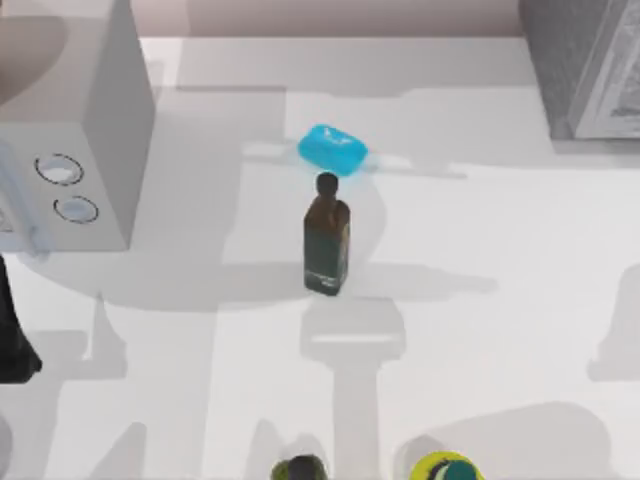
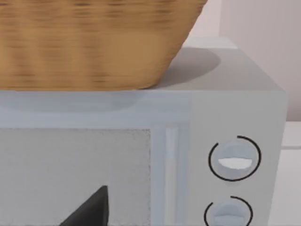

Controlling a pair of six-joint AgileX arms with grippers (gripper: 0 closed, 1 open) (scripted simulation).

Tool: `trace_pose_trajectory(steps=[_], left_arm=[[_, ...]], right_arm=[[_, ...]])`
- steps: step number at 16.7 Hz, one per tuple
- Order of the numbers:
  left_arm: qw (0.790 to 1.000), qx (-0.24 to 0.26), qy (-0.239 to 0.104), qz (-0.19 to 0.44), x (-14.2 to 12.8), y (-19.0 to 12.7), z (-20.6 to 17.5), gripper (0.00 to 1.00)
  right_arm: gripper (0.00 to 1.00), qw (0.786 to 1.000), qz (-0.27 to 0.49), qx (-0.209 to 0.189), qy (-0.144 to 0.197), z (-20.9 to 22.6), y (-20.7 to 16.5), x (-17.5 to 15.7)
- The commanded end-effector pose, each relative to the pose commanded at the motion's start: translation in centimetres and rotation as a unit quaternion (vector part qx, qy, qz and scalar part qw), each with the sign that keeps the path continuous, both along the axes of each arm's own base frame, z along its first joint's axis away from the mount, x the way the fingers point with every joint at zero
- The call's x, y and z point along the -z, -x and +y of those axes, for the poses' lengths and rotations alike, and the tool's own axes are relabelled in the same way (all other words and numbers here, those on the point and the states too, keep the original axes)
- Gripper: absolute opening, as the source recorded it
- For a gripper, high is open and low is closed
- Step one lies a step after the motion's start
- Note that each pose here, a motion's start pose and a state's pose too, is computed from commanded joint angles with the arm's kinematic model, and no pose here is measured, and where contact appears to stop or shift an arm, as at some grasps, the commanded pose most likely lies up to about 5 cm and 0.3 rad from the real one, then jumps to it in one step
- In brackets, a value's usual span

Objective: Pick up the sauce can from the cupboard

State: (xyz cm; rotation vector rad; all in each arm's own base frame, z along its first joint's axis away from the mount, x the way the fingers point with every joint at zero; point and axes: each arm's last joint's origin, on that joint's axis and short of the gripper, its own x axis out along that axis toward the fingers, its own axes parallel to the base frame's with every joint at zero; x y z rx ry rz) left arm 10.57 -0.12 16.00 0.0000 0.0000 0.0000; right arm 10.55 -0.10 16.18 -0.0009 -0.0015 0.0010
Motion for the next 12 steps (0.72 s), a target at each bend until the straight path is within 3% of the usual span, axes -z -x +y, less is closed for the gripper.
trace_pose_trajectory(steps=[7, 12], left_arm=[[1.0, 0.0, 0.0, 0.0, 0.0, 0.0, 0.0, 1.0], [1.0, 0.0, 0.0, 0.0, 0.0, 0.0, 0.0, 1.0]], right_arm=[[0.0, 1.0, 0.005, -0.002, -0.001, 0.0, -0.1, 0.2], [0.0, 0.999, 0.007, -0.033, 0.003, 0.2, -0.9, -1.4]])
